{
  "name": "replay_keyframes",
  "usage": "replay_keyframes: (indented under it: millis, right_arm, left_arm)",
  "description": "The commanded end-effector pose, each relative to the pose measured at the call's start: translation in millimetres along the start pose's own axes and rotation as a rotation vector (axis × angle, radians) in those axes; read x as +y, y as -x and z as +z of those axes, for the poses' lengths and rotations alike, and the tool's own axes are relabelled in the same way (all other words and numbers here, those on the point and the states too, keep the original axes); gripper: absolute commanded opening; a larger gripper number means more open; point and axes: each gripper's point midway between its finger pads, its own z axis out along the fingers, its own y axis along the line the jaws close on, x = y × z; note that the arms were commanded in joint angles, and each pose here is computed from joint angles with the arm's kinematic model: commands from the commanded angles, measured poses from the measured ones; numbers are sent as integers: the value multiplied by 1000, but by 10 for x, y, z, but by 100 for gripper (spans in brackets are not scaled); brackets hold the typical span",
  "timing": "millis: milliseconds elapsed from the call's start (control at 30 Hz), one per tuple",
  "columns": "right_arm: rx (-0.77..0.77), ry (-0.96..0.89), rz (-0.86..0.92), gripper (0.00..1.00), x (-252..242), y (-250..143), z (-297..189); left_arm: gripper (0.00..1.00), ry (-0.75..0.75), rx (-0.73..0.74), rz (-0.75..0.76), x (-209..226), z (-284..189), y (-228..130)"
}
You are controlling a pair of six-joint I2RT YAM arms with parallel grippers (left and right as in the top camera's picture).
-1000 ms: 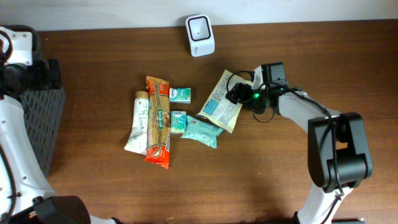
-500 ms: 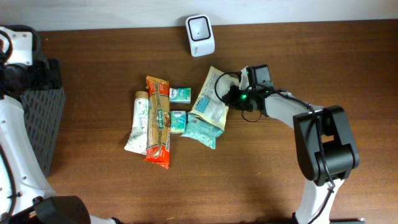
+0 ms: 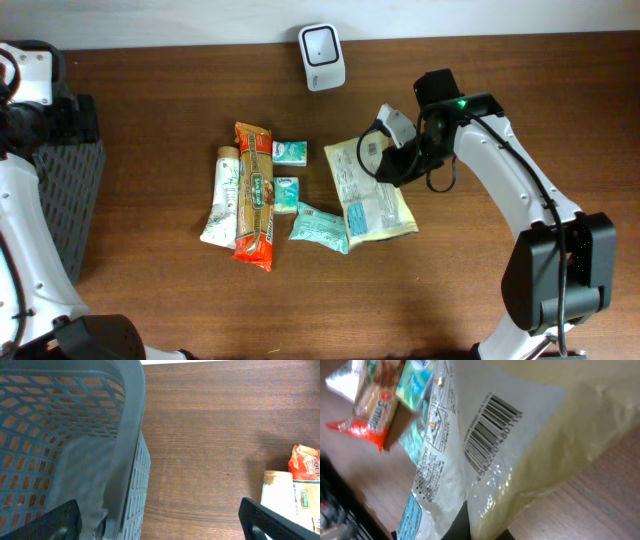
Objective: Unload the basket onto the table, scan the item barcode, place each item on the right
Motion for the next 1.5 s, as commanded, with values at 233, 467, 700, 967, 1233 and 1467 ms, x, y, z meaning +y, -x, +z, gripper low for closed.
replay_keyframes:
  millis: [233,467,700,967,1233,1467]
  right_arm:
    - [80,-115,-755,4,-230,-85,-11]
    - [41,-165,-911,73,-353,115,67]
    - [-133,-73,-126,99,-83,438,-513]
    - [-20,-16,283,70,77,41,-593]
    - [-182,-407,675,85,-145,-431,-1303]
    - [-141,-190,849,90,-491,-842,-358]
  left_arm:
    - [99,-2,-5,12,18,-6,9]
    - [99,-2,-5,12,18,-6,9]
    - [99,-2,-5,11,19,-6,9]
    - [99,-2,-5,12,18,-6,9]
    - [99,-2,-5,12,17,-6,9]
    - [99,-2,-5,12,18,-6,9]
